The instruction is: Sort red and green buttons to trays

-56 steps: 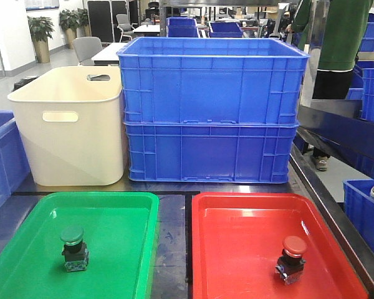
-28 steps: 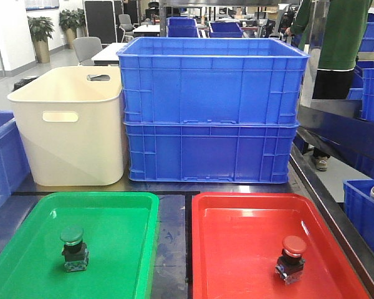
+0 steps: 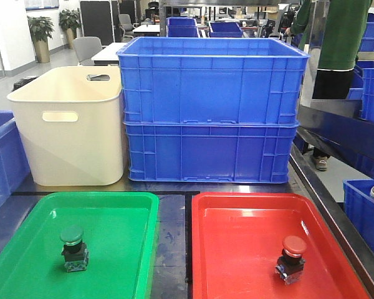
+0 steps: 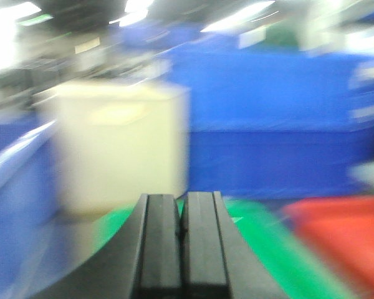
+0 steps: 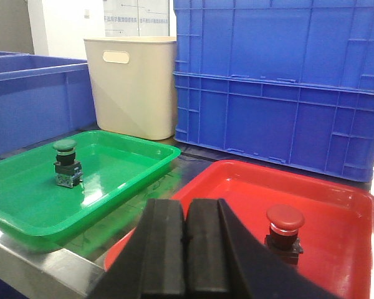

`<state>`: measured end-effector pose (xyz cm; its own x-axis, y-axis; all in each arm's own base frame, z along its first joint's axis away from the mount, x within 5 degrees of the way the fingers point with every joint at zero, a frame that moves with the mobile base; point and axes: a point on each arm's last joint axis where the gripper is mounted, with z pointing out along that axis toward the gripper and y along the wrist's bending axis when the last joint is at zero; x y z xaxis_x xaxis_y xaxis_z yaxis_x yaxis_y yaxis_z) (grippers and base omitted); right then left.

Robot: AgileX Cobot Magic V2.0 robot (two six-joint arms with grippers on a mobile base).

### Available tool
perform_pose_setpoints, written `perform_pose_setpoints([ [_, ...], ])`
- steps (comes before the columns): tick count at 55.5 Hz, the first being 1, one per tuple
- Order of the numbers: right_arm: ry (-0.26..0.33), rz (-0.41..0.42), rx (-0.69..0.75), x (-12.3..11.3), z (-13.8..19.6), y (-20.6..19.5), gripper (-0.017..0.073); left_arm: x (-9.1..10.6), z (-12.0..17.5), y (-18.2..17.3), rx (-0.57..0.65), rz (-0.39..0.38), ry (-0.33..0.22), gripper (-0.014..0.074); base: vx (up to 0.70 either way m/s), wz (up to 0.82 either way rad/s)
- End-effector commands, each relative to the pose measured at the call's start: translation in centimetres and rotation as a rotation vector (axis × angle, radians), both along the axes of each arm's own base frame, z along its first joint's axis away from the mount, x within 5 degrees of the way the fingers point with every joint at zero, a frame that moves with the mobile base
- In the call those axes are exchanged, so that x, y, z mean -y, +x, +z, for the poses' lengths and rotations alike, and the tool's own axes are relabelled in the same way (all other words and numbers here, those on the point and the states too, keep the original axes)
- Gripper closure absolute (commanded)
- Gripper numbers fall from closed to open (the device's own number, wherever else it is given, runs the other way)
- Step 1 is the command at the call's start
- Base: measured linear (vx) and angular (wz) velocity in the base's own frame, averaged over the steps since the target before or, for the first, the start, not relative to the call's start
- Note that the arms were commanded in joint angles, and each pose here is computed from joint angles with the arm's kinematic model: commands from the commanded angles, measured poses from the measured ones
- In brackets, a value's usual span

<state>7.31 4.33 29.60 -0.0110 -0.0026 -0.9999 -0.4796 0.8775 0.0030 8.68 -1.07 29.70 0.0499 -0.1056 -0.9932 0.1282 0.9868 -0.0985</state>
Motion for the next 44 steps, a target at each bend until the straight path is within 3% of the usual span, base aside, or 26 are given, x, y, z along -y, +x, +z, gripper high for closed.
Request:
perform_pose_setpoints([
  [1,0.004,-0.029,0.029,0.2,1.0,0.1,0.0567,-0.3,-0.4,0.1,-0.11,0.037,0.097,0.0596,0.0,0.0],
  [5,0.004,-0.029,0.029,0.2,1.0,0.1,0.0567,0.0,-1.7,-0.1,-0.165,0.0,0.179,0.0596,0.0,0.0],
  [8,0.004,-0.029,0.029,0.2,1.0,0.1,0.0567,0.1,-2.6,-0.5,-0.153,-0.025,0.193,0.0596,0.0,0.0],
  [18,0.004,-0.026,0.028,0.2,1.0,0.1,0.0567,0.1,-6.6,-1.7,-0.134,-0.038,0.061,0.0596,0.0,0.0],
  [28,0.004,-0.026,0.028,0.2,1.0,0.1,0.0567,-0.1,-9.4,-2.9,-0.073,-0.03,0.05,0.0596,0.0,0.0],
  [38,0.004,-0.026,0.027,0.2,1.0,0.1,0.0567,0.0,-9.7,-3.3,-0.073,-0.036,0.195,0.0596,0.0,0.0],
  [44,0.004,-0.026,0.027,0.2,1.0,0.1,0.0567,-0.1,-9.7,-3.3,-0.072,-0.034,0.205,0.0596,0.0,0.0],
])
